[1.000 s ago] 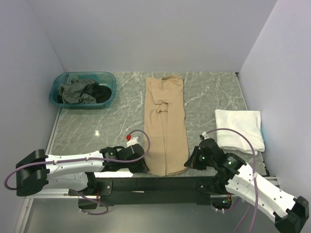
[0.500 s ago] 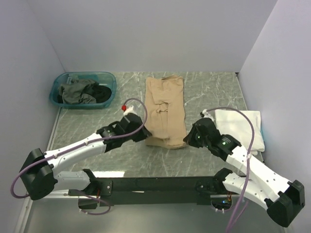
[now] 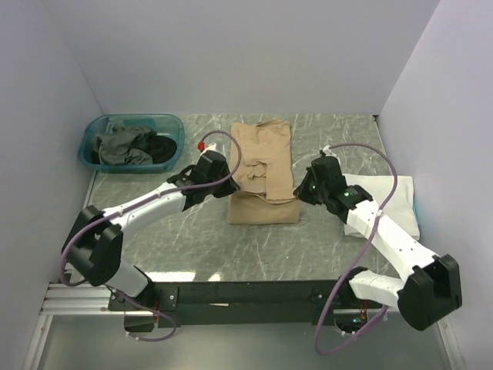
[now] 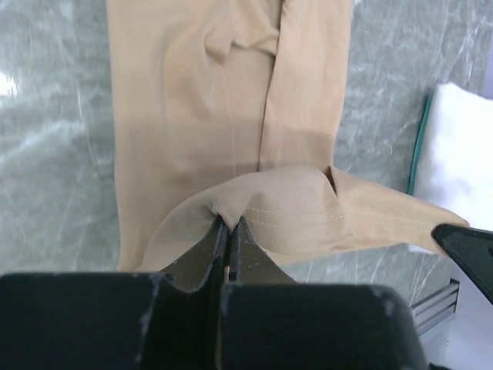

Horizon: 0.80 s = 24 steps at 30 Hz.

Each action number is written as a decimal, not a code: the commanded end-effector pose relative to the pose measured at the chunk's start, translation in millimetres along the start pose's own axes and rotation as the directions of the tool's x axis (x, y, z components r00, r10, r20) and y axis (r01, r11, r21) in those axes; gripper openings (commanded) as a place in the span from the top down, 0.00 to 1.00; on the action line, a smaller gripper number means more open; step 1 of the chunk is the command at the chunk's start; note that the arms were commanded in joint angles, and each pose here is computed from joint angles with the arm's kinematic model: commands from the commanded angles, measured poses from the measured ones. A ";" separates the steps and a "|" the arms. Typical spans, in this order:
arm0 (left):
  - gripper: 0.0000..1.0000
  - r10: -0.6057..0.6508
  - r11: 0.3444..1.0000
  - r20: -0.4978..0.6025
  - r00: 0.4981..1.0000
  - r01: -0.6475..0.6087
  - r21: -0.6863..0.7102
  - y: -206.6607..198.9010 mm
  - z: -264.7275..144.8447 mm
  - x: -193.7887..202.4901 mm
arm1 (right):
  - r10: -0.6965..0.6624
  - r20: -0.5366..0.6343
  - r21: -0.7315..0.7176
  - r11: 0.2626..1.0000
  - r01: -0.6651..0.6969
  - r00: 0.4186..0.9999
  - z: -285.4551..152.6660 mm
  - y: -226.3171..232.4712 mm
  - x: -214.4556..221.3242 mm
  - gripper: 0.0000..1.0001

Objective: Fold and stack the t-shirts
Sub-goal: Fold the tshirt

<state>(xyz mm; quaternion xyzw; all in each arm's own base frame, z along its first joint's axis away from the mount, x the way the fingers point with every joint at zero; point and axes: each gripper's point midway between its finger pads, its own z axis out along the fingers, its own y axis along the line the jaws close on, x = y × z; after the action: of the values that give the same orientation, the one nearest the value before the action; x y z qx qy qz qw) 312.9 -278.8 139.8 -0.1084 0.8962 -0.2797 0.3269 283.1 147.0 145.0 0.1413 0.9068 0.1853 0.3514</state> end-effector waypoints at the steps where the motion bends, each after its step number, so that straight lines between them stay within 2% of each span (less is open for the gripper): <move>1: 0.99 0.034 0.998 0.042 0.999 -0.036 0.056 -16.8 7.5 -30.7 | -0.011 0.068 -0.054 0.998 0.015 0.998 4.9 17.6 -36.1 1.00; 13: 0.99 0.057 0.998 0.019 0.998 -0.058 0.032 -7.8 45.5 -61.3 | -0.016 0.009 -0.039 0.999 0.016 1.000 46.7 16.4 -57.2 1.00; 24: 0.99 0.036 0.999 -0.027 0.999 -0.037 -0.023 10.2 80.4 -62.9 | 0.007 -0.046 0.001 1.000 -0.007 0.999 93.5 1.8 -62.3 1.00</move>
<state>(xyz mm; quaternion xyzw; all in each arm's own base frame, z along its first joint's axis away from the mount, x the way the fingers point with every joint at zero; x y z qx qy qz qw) 400.3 -278.0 105.1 -0.1016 0.9107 -0.2580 0.3061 368.8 145.7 106.0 0.1448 0.9248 0.1781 0.3033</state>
